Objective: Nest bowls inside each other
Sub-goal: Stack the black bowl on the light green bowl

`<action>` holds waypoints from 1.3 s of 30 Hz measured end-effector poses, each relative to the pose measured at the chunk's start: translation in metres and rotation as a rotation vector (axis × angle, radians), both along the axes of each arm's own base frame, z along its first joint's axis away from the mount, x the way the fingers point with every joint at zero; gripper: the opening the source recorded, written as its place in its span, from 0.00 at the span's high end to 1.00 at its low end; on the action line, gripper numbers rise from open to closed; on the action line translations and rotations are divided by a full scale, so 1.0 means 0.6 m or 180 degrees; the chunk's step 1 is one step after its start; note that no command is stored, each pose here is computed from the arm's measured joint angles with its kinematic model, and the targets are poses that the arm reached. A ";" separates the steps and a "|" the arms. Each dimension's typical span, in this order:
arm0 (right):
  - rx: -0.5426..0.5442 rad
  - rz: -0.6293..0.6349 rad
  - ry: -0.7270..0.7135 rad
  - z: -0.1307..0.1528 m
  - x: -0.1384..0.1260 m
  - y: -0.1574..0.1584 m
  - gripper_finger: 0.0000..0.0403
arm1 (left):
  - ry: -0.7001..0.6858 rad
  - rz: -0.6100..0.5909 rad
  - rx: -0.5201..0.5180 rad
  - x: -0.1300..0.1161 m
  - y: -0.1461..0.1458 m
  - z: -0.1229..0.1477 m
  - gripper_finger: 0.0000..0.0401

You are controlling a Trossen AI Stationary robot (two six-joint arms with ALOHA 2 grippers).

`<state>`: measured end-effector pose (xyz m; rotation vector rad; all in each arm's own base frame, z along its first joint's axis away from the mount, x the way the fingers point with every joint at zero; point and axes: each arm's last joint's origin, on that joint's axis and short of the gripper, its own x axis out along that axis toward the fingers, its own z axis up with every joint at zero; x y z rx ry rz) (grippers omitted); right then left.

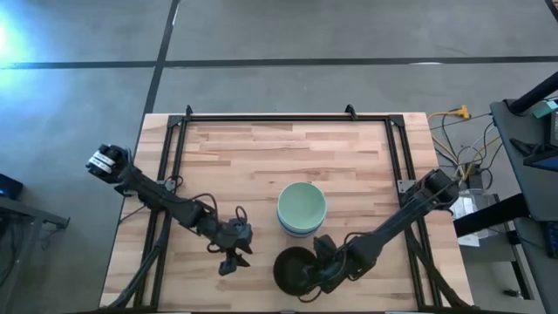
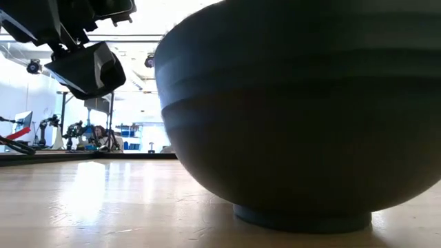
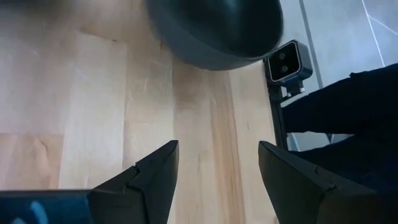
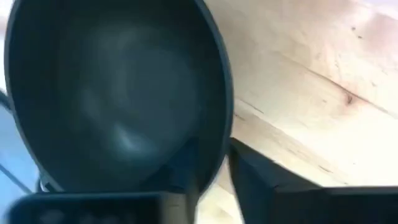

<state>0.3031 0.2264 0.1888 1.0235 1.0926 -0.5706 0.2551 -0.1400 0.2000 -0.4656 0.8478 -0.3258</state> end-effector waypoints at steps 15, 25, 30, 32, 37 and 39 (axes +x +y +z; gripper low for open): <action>-0.0533 0.0307 -0.1287 0.254 -0.081 -0.139 0.98 | -0.0028 0.0142 -0.0023 -0.002 0.024 0.017 0.49; -0.0824 0.0391 -0.0775 0.341 -0.085 -0.353 0.98 | 0.0000 0.0282 -0.0007 -0.009 0.050 0.034 0.49; -0.0759 0.0804 -0.0481 0.336 -0.023 -0.391 0.98 | 0.0016 0.0397 0.0025 -0.009 0.066 0.038 0.49; -0.0682 0.0988 -0.0305 0.330 0.002 -0.395 0.98 | 0.0021 0.0435 0.0029 -0.010 0.073 0.041 0.49; -0.0655 0.1392 0.0266 0.320 0.044 -0.396 0.98 | -0.0031 0.0557 0.0009 -0.008 0.089 0.046 0.49; -0.0651 0.1511 0.0410 0.320 0.054 -0.396 0.98 | -0.0040 0.0591 0.0015 -0.007 0.092 0.047 0.49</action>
